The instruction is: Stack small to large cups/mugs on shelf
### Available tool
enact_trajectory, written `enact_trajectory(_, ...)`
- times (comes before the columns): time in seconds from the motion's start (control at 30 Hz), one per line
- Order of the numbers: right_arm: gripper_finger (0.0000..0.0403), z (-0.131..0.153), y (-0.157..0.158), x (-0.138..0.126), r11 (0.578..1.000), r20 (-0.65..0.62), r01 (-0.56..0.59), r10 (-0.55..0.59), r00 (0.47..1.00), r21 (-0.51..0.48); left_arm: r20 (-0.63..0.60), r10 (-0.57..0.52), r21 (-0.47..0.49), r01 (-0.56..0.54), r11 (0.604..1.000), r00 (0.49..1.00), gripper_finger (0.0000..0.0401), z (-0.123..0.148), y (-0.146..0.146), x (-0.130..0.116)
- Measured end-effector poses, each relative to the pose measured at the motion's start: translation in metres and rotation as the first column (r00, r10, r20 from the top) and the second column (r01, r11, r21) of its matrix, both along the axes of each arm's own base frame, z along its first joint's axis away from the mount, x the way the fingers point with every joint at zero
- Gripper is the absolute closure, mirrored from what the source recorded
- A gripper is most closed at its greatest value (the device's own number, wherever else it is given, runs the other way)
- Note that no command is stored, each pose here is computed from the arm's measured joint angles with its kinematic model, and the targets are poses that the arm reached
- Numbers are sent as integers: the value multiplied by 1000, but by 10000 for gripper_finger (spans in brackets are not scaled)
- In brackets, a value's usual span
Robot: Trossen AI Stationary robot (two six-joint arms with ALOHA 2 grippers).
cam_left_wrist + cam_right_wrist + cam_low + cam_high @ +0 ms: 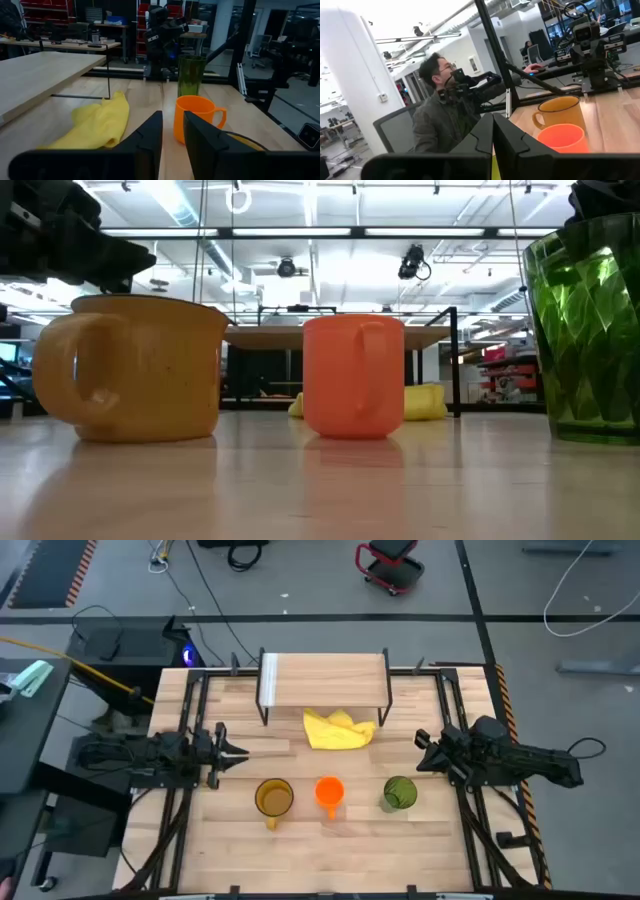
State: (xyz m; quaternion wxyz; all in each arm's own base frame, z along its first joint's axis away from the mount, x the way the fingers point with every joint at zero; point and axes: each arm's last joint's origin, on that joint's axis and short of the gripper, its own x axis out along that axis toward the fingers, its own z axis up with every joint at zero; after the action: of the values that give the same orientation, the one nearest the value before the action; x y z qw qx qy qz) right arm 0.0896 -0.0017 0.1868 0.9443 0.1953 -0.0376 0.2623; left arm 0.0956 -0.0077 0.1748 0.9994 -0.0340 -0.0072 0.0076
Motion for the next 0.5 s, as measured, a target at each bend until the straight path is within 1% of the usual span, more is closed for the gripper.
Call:
enact_trajectory(0.13,386,0,0,0,1000,0,0,0,1000,0,0,0,0,0,1000,1000,322,0,0,0)
enact_trajectory(0.37,386,0,0,0,1000,0,0,0,1000,0,0,0,0,0,1000,1000,315,0,0,0)
enact_trajectory(0.5,386,0,0,0,1000,0,0,0,1000,0,1,0,0,0,1000,1000,317,0,0,0)
